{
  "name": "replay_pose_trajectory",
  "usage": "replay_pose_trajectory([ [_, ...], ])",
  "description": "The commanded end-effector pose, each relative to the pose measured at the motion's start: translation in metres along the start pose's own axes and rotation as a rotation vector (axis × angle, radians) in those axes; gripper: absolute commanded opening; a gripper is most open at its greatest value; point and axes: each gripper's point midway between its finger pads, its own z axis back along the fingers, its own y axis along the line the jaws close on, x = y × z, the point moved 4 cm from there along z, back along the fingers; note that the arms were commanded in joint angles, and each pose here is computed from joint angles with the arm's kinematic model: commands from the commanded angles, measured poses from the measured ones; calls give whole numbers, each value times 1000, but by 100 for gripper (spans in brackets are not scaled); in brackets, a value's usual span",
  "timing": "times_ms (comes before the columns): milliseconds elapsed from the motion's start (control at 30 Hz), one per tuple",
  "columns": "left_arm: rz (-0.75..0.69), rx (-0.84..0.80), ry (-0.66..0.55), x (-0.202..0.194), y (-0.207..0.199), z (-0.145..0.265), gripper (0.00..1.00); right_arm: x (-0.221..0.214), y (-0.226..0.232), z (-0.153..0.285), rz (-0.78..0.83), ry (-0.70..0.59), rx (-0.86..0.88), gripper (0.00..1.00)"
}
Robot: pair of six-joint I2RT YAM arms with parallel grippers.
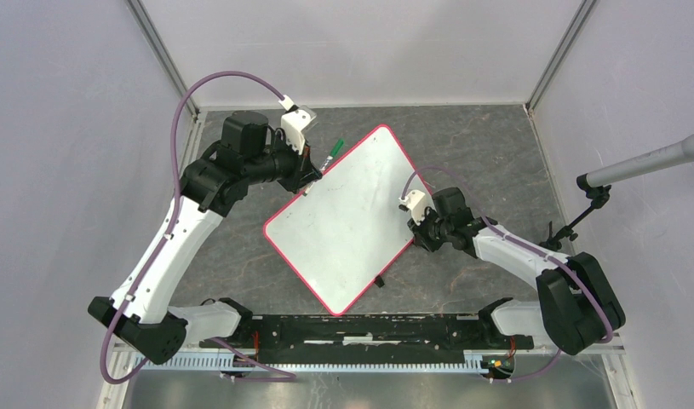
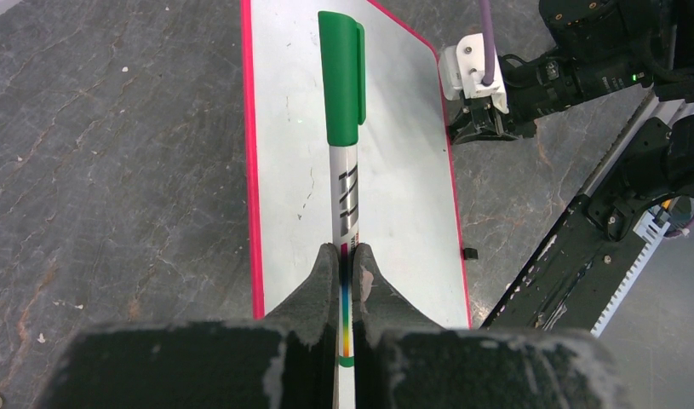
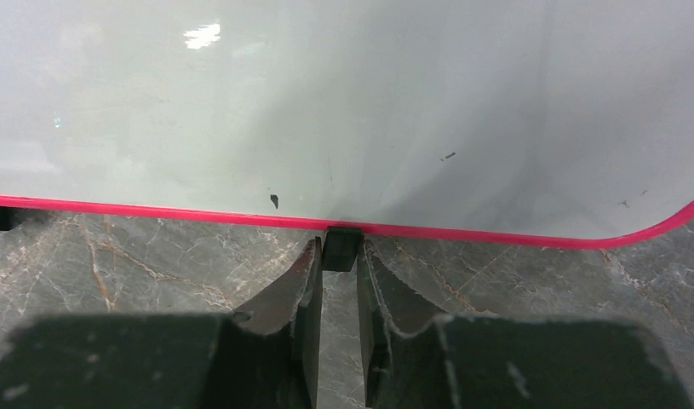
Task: Write a sentence on the whiteboard
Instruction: Pick up the whiteboard marker at the center of the board.
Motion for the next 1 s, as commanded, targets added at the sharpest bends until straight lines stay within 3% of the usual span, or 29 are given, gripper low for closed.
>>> replay_pose_trajectory([
  [0, 24, 11, -51, 8, 0, 4, 2, -8, 24, 2, -48, 56, 133, 29],
  [200, 24, 8, -49, 7, 0, 3, 2, -6, 31, 8, -48, 34, 171, 39],
  [733, 40, -9, -40, 3, -2, 1, 2, -5, 67, 14, -16, 20, 358, 38],
  [967, 52, -54, -30, 0, -7, -2, 2, 7, 78, 30, 53, -38, 430, 43],
])
